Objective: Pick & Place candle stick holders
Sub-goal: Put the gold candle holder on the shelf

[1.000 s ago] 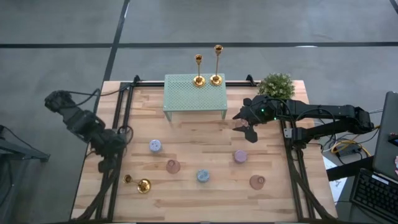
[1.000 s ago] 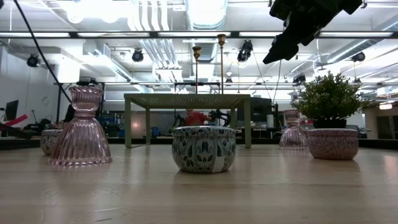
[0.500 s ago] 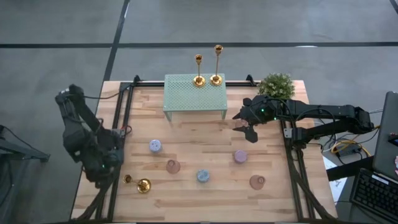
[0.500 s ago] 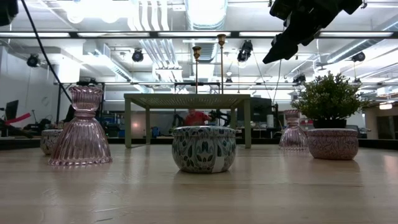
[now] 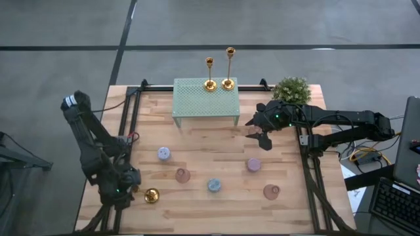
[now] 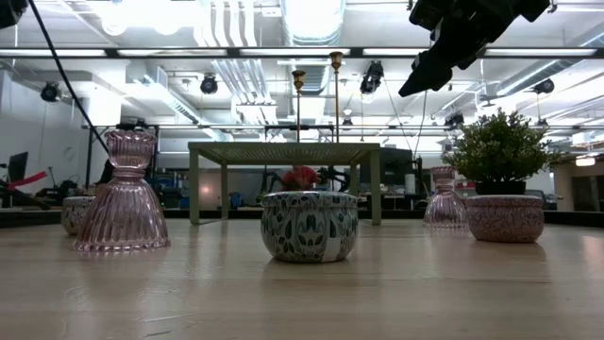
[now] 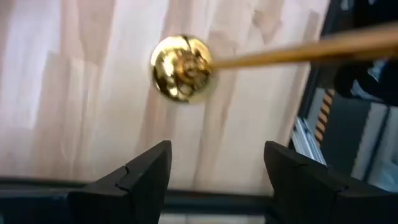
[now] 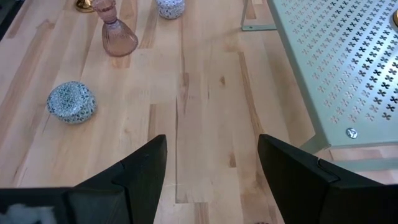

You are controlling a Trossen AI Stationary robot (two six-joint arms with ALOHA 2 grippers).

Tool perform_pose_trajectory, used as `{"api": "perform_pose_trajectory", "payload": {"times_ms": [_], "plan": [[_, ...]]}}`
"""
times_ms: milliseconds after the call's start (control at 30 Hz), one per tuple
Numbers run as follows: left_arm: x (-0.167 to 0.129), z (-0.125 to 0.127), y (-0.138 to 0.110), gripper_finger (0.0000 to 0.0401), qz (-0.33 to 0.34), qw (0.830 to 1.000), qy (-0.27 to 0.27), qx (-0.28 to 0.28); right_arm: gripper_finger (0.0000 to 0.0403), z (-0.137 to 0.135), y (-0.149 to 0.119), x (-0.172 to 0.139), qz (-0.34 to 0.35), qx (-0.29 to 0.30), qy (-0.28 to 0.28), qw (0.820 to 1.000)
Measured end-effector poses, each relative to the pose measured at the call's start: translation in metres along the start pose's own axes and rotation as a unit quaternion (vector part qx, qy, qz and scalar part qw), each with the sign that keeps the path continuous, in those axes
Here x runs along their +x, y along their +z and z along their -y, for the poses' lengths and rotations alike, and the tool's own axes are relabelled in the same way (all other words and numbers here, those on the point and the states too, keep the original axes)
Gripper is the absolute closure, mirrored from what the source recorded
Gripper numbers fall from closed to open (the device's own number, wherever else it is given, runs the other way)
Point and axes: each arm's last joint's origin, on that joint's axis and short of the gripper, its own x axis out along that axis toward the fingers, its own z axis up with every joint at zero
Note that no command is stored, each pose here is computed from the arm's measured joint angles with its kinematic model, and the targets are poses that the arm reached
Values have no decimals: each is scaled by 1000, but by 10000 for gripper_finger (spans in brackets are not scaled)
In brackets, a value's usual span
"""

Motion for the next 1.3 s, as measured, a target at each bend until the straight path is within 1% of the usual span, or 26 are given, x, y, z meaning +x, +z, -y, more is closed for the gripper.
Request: {"api": "perform_pose_trajectory", "payload": {"times_ms": [100, 333, 467, 667, 900, 1300], "plan": [[5, -2, 0, 142, 20, 1000, 16, 1, 158, 0, 0, 0, 0, 0, 0, 1000], [7, -5, 3, 142, 81, 996, 33, 1, 158, 0, 0, 0, 0, 1, 0, 1000], [7, -5, 4, 142, 86, 996, 34, 4, 158, 0, 0, 0, 0, 0, 0, 1000], [3, -2, 3, 142, 92, 996, 12, 8, 158, 0, 0, 0, 0, 0, 0, 1000], [-3, -2, 5, 142, 135, 991, -4, 14, 158, 0, 0, 0, 0, 1, 0, 1000], [-4, 4, 7, 142, 152, 987, -30, 40, 158, 0, 0, 0, -1, 2, 0, 1000]]}}
